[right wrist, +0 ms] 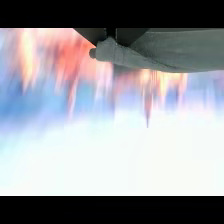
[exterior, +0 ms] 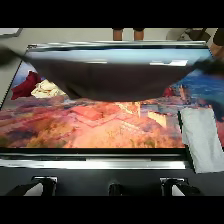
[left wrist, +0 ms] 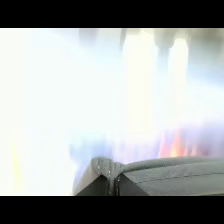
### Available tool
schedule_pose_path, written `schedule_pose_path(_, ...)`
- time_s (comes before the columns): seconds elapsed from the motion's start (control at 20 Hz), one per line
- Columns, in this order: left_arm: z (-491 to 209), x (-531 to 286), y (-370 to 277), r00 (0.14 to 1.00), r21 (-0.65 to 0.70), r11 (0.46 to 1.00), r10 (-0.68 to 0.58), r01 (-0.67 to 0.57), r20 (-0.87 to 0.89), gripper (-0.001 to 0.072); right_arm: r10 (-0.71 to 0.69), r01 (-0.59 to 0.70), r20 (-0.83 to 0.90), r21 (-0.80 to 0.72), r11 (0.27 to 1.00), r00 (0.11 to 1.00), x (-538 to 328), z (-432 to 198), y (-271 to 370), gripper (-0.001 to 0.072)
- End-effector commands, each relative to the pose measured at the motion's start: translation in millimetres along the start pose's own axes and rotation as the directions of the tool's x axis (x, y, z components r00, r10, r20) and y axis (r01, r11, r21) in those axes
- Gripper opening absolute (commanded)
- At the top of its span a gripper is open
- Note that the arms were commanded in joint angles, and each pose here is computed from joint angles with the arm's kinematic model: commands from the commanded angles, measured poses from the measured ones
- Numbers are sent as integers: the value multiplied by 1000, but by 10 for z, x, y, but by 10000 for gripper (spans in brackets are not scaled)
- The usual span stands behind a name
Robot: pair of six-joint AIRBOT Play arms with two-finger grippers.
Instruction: Fold the shirts.
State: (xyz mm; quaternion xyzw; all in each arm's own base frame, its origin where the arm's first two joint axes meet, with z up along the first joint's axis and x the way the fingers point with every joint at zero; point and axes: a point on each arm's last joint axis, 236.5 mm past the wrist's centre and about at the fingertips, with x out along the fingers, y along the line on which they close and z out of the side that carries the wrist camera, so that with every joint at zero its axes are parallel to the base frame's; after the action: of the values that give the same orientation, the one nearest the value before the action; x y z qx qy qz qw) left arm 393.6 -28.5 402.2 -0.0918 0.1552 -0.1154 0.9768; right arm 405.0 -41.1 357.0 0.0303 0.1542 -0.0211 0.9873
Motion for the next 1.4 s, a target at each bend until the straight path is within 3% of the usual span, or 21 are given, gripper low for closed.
schedule_pose_path(0.0, 1246, -1908, -839, 846, 104, 995, -57, 2, 531, 37, -39, 99, 561, -78, 992, 827, -1971, 1501, 135, 42)
schedule_pose_path(0.15, 1310, -2564, -1111, 763, 129, 992, -90, 9, 640, 37, -31, 108, 633, -83, 991, 774, -2544, 1548, 215, 42)
schedule_pose_path(0.3, 1294, -2652, -1152, 756, 135, 991, -95, 9, 648, 37, -39, 119, 647, -81, 990, 761, -2704, 1535, 216, 42)
schedule_pose_path(0.45, 1302, -2580, -1074, 765, 130, 991, -71, -17, 640, 37, -41, 93, 609, -54, 994, 792, -2600, 1456, 205, 42)
schedule_pose_path(0.55, 1234, -2341, -909, 810, 118, 992, -24, -55, 586, 37, -51, 85, 512, -44, 995, 858, -2295, 1278, 161, 42)
schedule_pose_path(0.65, 957, -1754, -601, 908, 89, 992, 42, -86, 417, 37, -59, 61, 312, 1, 998, 948, -1725, 911, 93, 42)
schedule_pose_path(0.75, 365, -860, -185, 988, 26, 996, 85, -89, 127, 37, -52, 52, 40, 0, 999, 998, -957, 386, 19, 41)
schedule_pose_path(0.85, -386, -27, 233, 984, -28, 994, 99, -105, -147, 37, -21, 22, -247, 0, 1000, 969, -183, -286, -28, 41)
schedule_pose_path(1.0, -1592, 984, 623, 904, -83, 990, 70, -116, -422, 37, 74, -35, -559, 81, 996, 826, 820, -1393, 4, 41)
schedule_pose_path(1.15, -2674, 1734, 846, 811, -126, 981, 45, -145, -583, 37, 181, -50, -669, 211, 976, 721, 1648, -2234, 100, 41)
schedule_pose_path(1.35, -3266, 2448, 1055, 799, -242, 953, -1, -181, -601, 38, 275, 4, -619, 410, 912, 736, 2488, -2818, 200, 41)
